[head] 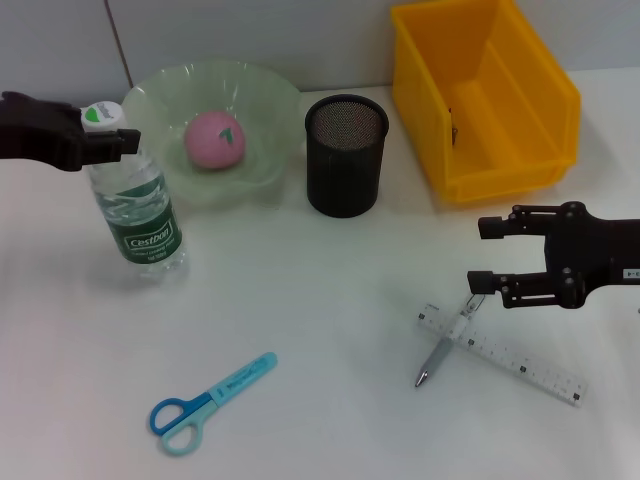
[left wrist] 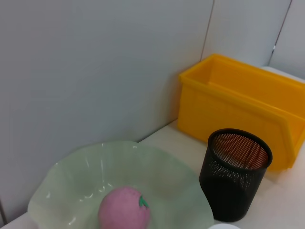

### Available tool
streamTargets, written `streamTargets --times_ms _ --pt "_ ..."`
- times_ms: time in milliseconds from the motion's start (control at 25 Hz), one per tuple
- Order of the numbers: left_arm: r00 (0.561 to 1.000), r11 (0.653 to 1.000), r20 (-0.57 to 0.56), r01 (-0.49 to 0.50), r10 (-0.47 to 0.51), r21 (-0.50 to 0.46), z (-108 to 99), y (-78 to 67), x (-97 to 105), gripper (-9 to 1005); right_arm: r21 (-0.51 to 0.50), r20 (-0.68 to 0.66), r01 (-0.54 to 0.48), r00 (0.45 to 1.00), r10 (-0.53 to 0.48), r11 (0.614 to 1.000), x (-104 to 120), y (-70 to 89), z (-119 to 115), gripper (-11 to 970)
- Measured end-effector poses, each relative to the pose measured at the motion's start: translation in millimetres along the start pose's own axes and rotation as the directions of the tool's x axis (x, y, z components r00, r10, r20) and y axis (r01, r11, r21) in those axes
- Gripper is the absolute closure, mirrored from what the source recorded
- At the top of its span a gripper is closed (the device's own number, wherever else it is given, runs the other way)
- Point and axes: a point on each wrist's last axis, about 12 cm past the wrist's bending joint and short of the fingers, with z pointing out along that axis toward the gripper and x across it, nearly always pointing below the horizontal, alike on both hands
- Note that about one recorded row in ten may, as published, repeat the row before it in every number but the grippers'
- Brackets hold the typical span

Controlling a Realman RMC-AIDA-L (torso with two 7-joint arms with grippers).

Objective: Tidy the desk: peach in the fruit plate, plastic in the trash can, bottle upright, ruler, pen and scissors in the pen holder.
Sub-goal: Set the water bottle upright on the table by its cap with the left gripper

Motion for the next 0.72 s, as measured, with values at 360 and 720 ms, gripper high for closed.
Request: streamTargets --times_ms 360,720 --pt "1.0 1.0 0.019 -0.001 0.001 -0.013 6.4 5.0 11.6 556 0.001 -0.002 0.006 1.0 -0.006 1.0 -1.5 -1.1 -0.6 212" --pt "0.997 1.0 0.074 -0.018 0.02 -0.019 9.1 7.2 14.2 555 0.001 -0.003 0.007 1.0 -0.007 1.0 -1.7 -1.3 -0.8 212"
